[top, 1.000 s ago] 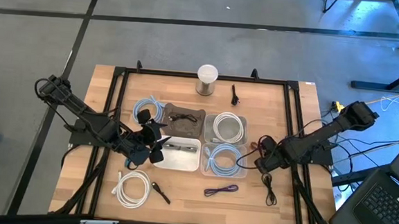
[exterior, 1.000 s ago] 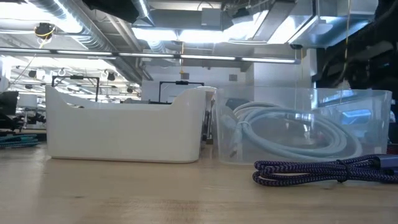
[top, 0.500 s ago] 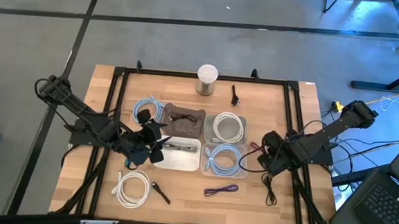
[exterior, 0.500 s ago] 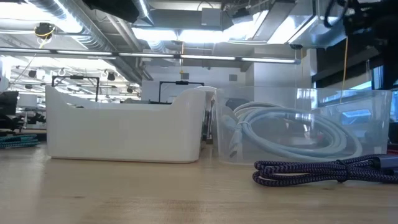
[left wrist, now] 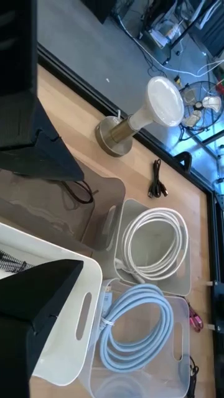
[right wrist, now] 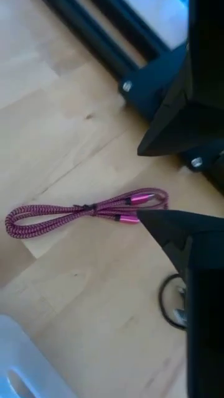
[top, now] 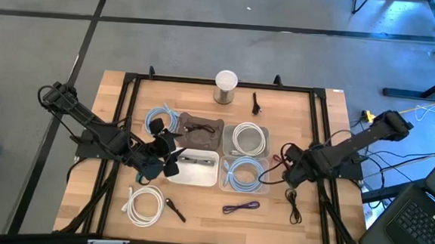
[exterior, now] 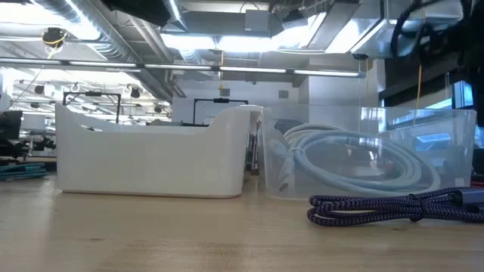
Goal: Pick & Place USB Port
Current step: Put the red patterned charger cable into the white bin
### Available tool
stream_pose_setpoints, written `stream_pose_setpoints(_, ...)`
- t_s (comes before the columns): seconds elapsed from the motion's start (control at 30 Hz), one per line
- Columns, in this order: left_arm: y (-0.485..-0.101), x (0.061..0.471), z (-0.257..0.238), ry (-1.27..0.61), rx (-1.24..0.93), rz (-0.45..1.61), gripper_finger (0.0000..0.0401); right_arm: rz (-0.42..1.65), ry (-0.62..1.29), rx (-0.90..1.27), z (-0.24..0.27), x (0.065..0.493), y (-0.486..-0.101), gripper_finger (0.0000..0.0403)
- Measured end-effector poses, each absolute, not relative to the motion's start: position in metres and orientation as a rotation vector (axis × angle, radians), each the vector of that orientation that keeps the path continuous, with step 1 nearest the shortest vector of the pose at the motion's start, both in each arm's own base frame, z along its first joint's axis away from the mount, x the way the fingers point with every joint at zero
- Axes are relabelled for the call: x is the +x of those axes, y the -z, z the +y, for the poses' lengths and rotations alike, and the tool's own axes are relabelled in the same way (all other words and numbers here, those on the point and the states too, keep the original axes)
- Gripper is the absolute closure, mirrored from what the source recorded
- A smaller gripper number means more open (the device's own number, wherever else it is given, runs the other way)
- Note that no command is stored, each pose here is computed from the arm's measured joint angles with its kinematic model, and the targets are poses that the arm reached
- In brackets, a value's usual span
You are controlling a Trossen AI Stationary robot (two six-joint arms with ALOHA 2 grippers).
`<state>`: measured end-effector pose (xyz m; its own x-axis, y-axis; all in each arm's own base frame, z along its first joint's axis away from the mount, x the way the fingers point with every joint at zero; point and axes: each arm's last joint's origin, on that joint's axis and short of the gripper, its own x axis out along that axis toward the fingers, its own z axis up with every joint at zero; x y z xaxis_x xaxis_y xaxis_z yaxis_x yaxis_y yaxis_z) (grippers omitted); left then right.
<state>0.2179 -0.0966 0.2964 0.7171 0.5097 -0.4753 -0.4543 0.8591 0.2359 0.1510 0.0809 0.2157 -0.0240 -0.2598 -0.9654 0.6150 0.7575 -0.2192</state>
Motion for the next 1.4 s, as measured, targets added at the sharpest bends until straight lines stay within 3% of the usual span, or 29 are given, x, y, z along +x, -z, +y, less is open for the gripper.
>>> stream_pose_setpoints(0.3,-0.296,0.218,-0.097,-0.535,0.098,0.556,0.0192,1.473,0.678,0.399,0.064,0.144,-0.155,0.025)
stream_pose_setpoints(0.63,-0.296,0.218,-0.097,-0.535,0.092,0.555,0.0192,1.44,0.629,0.48,0.058,0.139,-0.129,0.0262)
stream_pose_setpoints(0.87,-0.296,0.218,-0.097,-0.535,0.092,0.555,0.0192,1.419,0.593,0.48,0.063,0.149,-0.141,0.0385)
stream_pose_setpoints(1.07,-0.296,0.218,-0.097,-0.536,0.087,0.553,0.0192,1.348,0.606,0.403,0.077,0.156,-0.165,0.0395)
stream_pose_setpoints(1.27,-0.296,0.218,-0.097,-0.54,0.087,0.551,0.0192,1.256,0.76,0.311,0.09,0.149,-0.204,0.0395)
stream_pose_setpoints(1.4,-0.297,0.218,-0.096,-0.551,0.089,0.544,0.0192,1.066,0.8,0.283,0.103,0.146,-0.237,0.0395)
